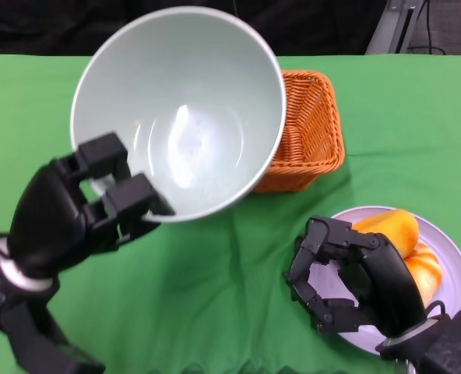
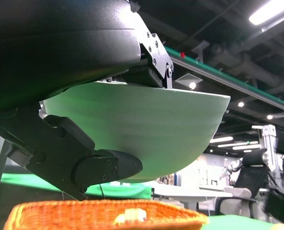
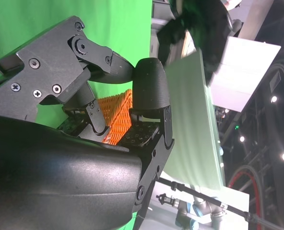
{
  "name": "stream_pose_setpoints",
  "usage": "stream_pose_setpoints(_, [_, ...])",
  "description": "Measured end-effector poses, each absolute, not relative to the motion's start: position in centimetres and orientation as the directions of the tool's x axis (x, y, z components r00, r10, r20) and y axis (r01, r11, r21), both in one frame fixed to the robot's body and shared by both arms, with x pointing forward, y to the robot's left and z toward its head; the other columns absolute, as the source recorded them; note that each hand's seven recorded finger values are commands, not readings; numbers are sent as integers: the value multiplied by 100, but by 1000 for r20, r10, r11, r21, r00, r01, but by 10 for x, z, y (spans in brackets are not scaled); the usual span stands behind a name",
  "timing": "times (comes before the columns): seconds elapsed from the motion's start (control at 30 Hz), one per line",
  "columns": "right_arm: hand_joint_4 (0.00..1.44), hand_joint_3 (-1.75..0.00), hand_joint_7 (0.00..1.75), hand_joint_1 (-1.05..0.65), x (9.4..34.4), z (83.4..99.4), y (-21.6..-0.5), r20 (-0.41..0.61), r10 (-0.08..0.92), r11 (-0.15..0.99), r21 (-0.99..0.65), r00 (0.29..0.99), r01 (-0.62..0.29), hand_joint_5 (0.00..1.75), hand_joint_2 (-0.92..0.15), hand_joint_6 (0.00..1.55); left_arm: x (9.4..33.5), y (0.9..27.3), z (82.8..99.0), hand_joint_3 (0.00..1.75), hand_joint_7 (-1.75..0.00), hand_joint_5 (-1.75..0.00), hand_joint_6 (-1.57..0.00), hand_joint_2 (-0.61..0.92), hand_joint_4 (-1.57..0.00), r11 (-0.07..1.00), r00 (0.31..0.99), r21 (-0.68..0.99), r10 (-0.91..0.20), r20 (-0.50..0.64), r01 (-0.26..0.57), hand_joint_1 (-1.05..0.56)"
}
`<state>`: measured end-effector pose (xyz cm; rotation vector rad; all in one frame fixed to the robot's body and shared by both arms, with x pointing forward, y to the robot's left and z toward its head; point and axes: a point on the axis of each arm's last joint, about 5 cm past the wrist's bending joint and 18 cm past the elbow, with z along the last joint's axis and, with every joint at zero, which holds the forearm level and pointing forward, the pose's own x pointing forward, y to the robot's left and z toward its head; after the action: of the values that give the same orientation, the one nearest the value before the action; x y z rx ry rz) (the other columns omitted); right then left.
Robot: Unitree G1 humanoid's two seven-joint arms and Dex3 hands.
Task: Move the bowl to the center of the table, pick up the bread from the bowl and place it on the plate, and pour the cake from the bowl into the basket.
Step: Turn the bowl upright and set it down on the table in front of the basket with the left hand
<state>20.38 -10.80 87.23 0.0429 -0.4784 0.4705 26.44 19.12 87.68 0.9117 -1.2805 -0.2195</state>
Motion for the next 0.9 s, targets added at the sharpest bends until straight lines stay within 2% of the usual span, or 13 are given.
stream_pose_setpoints(0.07, [81, -100, 140, -21, 204, 874, -108, 456, 423, 894, -70, 783, -443, 166, -51, 78, 257, 196, 870, 64, -117, -175, -74, 71, -67, 638, 337, 703, -618, 711, -314, -8])
stream_pose_setpoints(0.27, [82, -100, 139, -22, 204, 874, -109, 458, 421, 895, -70, 783, -440, 165, -51, 78, 243, 206, 859, 61, -118, -175, -76, 73, -70, 624, 370, 726, -626, 686, -291, -6])
stream_pose_setpoints(0.4, [82, -97, 138, -23, 204, 874, -110, 458, 420, 896, -70, 784, -439, 165, -53, 79, 233, 212, 851, 41, -117, -175, -75, 82, -70, 612, 398, 748, -638, 659, -258, -7])
stream_pose_setpoints(0.6, [82, -94, 137, -24, 204, 874, -110, 457, 419, 896, -71, 785, -437, 165, -54, 79, 223, 213, 844, 40, -132, -175, -69, 81, -67, 613, 417, 762, -649, 636, -210, -2])
stream_pose_setpoints(0.63, [82, -94, 137, -24, 204, 874, -110, 456, 419, 897, -71, 785, -437, 165, -54, 79, 221, 213, 842, 39, -144, -175, -64, 79, -67, 612, 421, 764, -650, 632, -202, -1])
stream_pose_setpoints(0.73, [82, -94, 138, -24, 202, 874, -111, 456, 416, 898, -70, 787, -435, 165, -54, 79, 216, 215, 837, 35, -156, -175, -59, 78, -66, 603, 441, 778, -659, 610, -175, 0])
stream_pose_setpoints(0.9, [83, -91, 138, -24, 201, 874, -111, 452, 414, 899, -67, 790, -433, 164, -56, 79, 207, 215, 828, 33, -149, -175, -59, 85, -64, 577, 482, 808, -677, 556, -122, -3])
